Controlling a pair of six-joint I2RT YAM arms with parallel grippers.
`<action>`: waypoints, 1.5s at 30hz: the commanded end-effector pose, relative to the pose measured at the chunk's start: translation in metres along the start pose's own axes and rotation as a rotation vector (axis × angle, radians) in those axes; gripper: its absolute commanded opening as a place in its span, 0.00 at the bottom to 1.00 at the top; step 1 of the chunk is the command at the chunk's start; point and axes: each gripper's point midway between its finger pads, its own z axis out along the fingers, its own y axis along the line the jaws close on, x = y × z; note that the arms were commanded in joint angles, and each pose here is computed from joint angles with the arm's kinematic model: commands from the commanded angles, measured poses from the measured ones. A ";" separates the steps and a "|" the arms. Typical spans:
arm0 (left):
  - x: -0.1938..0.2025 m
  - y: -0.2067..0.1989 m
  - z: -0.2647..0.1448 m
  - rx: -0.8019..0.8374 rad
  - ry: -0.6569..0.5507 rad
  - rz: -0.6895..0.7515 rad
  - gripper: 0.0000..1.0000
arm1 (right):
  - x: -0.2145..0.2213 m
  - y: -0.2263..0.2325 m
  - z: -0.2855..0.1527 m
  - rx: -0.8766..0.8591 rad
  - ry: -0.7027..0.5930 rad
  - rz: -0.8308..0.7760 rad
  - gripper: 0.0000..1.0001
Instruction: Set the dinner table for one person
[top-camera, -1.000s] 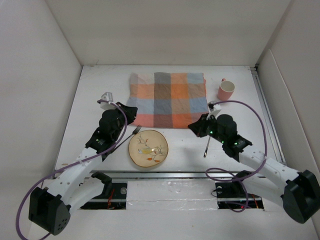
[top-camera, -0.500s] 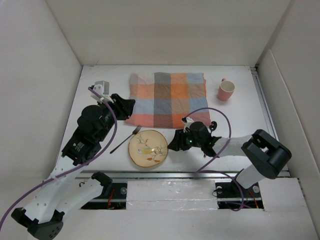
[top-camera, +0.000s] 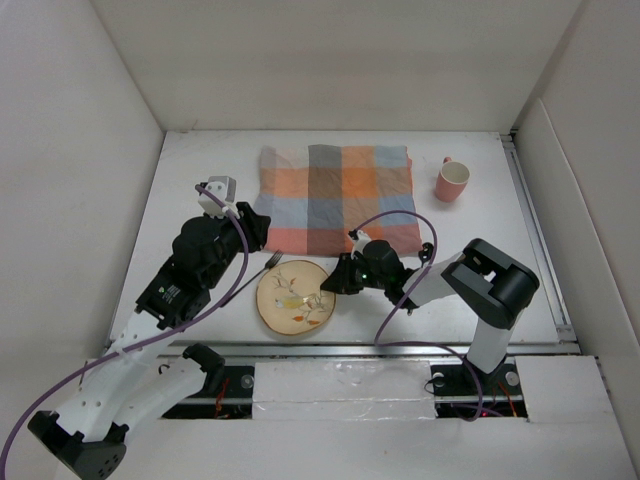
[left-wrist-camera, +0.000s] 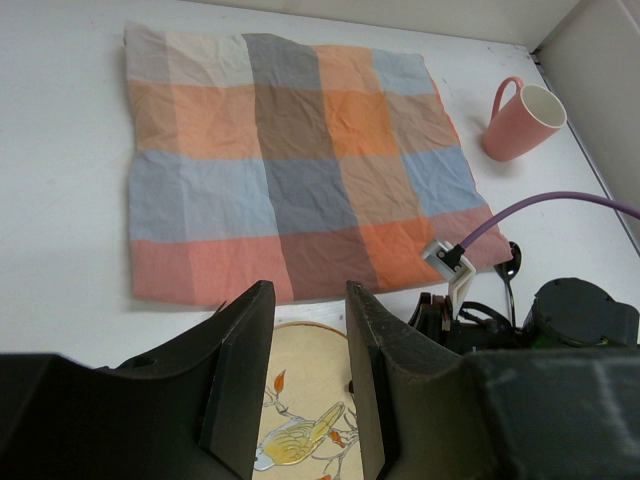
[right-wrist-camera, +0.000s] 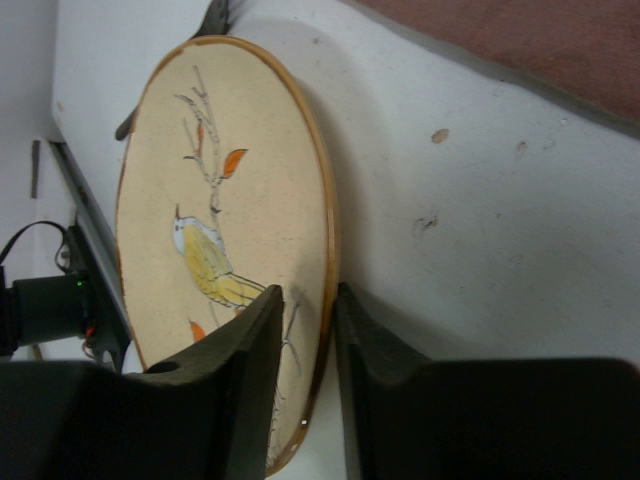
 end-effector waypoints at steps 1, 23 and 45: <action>-0.015 0.001 -0.007 0.000 -0.072 0.012 0.32 | -0.011 0.019 0.007 -0.075 -0.056 -0.001 0.19; -0.024 0.001 -0.019 0.013 -0.115 -0.001 0.34 | -0.209 0.110 -0.092 -0.252 -0.478 -0.050 0.00; -0.021 0.004 -0.015 -0.005 -0.105 -0.004 0.34 | -0.333 -0.059 -0.018 0.023 -0.562 0.107 0.00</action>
